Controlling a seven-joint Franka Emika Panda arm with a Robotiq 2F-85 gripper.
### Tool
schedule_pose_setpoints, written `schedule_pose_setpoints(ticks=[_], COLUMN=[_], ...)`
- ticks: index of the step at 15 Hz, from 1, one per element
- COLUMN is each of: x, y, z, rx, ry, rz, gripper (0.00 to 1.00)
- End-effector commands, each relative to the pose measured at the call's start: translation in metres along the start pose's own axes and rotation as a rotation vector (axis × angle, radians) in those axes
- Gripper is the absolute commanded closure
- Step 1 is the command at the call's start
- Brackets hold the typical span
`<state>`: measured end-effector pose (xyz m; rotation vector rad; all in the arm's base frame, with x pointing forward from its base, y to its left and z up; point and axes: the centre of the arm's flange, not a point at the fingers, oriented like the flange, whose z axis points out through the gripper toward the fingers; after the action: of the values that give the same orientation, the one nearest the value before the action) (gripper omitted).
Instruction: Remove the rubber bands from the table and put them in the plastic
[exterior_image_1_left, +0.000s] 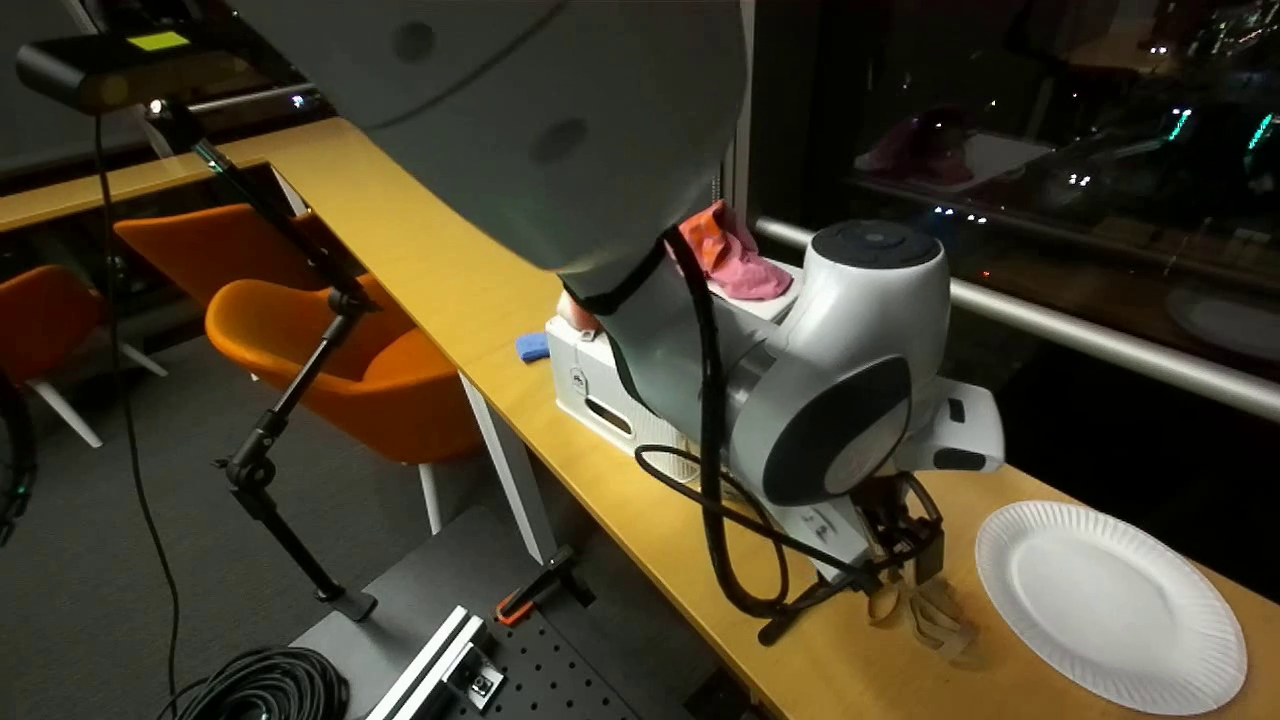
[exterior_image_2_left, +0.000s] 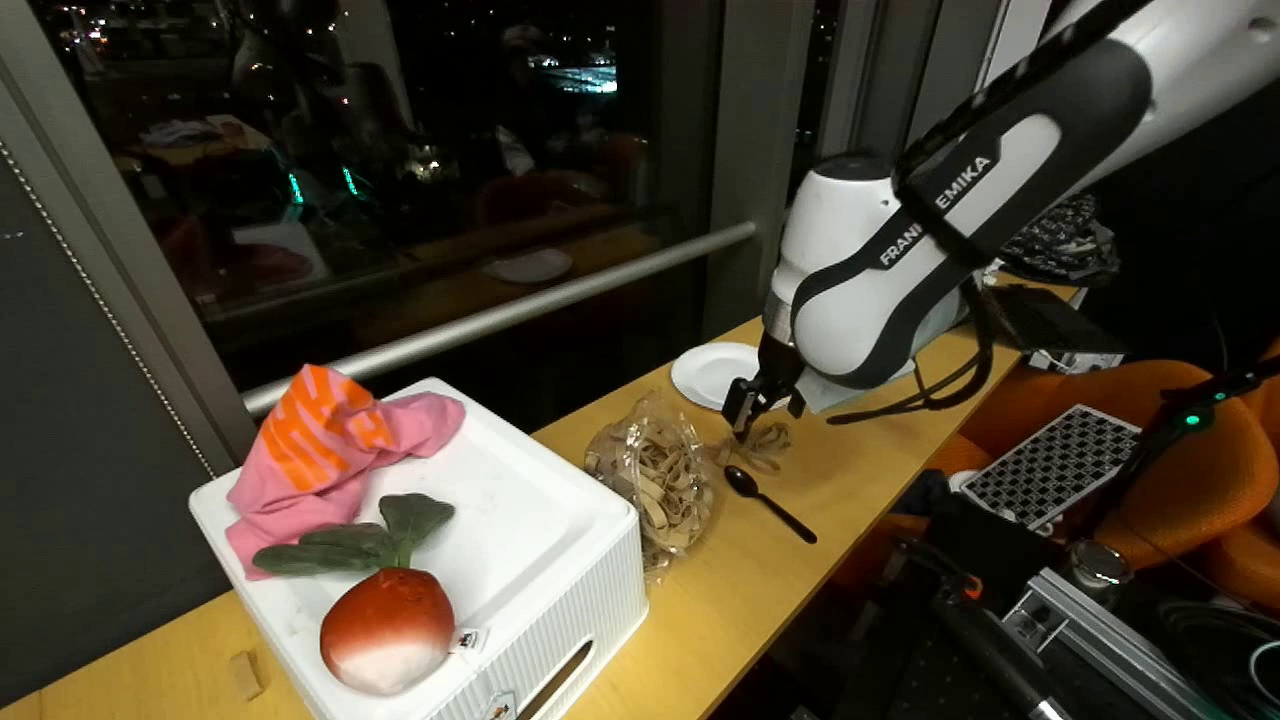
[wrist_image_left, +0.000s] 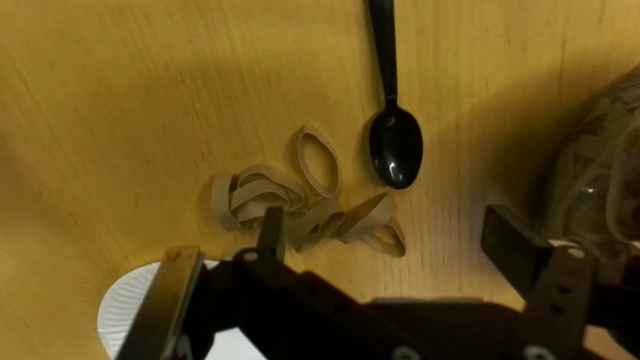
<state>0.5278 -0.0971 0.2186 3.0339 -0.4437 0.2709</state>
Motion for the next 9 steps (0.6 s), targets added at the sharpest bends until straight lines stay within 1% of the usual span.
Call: schedule_pose_setpoints(ticks=[1,2,4,5,7,9], x=[0.046,0.055,0.066,0.068,0.069,0.062], y=[0.000,0.001,0.001,0.003,0.012,0.020], z=[0.023,0.029,0.036,0.042,0.050,0.054], rx=[-0.025,-0.024,-0.013,-0.025,-0.021,-0.021], ry=[0.025,0.028,0.003,-0.003,-0.028,-0.068], rz=[-0.016,-0.010,0.006,0.016,0.043,0.078], gripper=[0.00,0.00,0.00,0.00,0.00,0.00])
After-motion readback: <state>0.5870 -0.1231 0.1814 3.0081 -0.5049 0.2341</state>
